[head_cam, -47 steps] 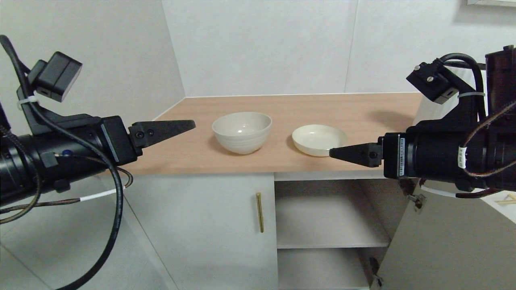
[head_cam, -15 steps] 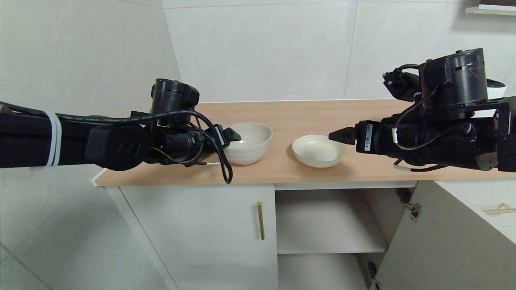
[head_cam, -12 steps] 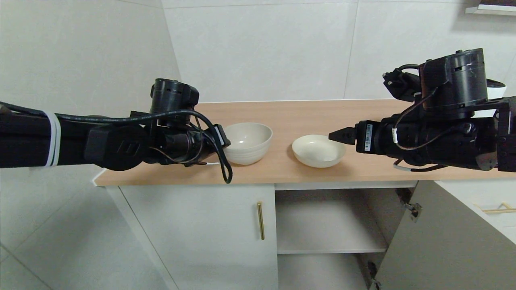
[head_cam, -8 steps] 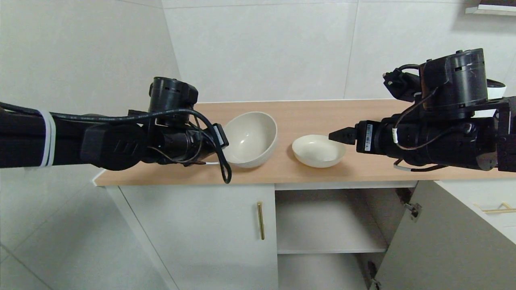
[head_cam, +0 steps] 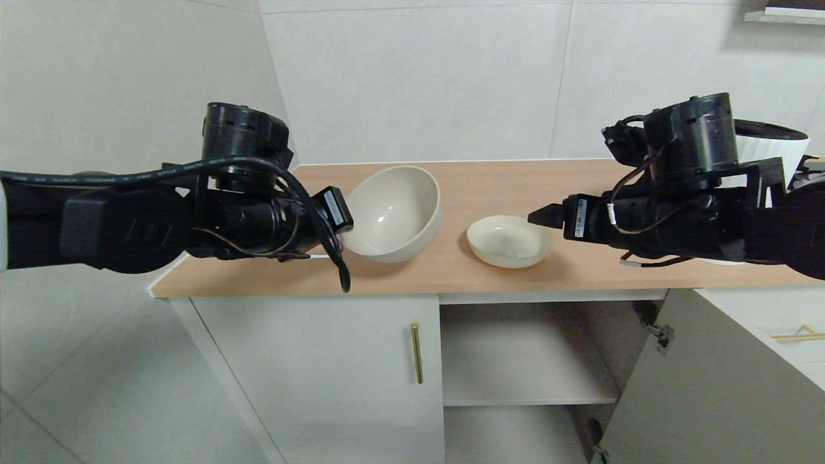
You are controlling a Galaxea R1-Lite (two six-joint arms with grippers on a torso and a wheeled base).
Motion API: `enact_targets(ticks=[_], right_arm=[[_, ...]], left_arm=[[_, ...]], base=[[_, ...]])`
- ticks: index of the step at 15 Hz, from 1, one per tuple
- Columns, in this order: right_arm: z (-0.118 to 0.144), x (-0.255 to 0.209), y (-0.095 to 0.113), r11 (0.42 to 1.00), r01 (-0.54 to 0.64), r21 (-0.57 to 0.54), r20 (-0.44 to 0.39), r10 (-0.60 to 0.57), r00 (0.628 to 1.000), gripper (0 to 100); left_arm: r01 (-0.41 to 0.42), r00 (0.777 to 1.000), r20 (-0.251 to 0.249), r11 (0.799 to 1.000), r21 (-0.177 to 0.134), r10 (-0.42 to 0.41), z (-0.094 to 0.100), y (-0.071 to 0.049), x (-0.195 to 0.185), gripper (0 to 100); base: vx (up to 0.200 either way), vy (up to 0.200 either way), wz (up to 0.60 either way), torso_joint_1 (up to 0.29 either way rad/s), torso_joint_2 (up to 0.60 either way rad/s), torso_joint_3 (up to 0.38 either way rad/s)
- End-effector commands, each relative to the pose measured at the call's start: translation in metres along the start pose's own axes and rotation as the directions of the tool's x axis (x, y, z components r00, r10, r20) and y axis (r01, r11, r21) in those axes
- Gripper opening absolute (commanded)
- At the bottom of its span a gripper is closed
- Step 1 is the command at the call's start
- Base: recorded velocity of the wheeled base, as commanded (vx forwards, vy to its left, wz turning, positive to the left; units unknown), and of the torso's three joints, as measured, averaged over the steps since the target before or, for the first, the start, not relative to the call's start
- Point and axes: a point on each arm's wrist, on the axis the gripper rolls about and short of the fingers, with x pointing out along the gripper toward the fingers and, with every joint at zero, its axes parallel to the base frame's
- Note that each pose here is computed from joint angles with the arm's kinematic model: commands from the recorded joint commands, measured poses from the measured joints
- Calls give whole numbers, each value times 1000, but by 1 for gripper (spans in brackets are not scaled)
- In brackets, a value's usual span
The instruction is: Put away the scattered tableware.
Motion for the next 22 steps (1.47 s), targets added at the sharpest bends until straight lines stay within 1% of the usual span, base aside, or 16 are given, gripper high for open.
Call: enact_targets(ticks=[1, 3, 4, 5, 8, 11, 17, 18, 22], right_arm=[[-9, 32, -5, 998, 62, 0, -35, -62, 997, 100], [-13, 50, -7, 990, 139, 3, -29, -139, 990, 100], [-15, 58, -6, 988, 153, 15, -30, -153, 988, 100], [-15, 62, -5, 987, 159, 22, -29, -159, 987, 100], [-25, 86, -5, 971, 236, 26, -14, -236, 972, 100], [-31, 95, -6, 970, 241, 22, -22, -240, 970, 100], [-30, 95, -5, 970, 240, 26, -20, -239, 971, 100], [-28, 94, -5, 972, 233, 38, -6, -233, 973, 0], [-27, 92, -4, 973, 228, 42, -1, -228, 974, 0]], left_arm=[[49, 999, 14, 999, 2, -49, 4, -3, -23, 0], [119, 993, -23, 993, 11, -119, 3, -3, -37, 0], [143, 989, -39, 990, 10, -143, 2, -3, -39, 0], [150, 988, -44, 989, 10, -149, 2, -3, -40, 0], [150, 988, -44, 989, 9, -149, 2, -3, -40, 0], [151, 988, -45, 989, 10, -150, 1, -3, -40, 0], [148, 988, -46, 989, 9, -147, 1, -2, -40, 0], [149, 988, -47, 989, 9, -148, 0, -2, -40, 0], [148, 988, -46, 989, 9, -147, 1, -2, -40, 0]], base=[[0, 0, 0, 0, 0, 0], [0, 0, 0, 0, 0, 0], [0, 0, 0, 0, 0, 0], [0, 0, 0, 0, 0, 0], [0, 0, 0, 0, 0, 0], [0, 0, 0, 0, 0, 0], [0, 0, 0, 0, 0, 0], [0, 0, 0, 0, 0, 0], [0, 0, 0, 0, 0, 0]])
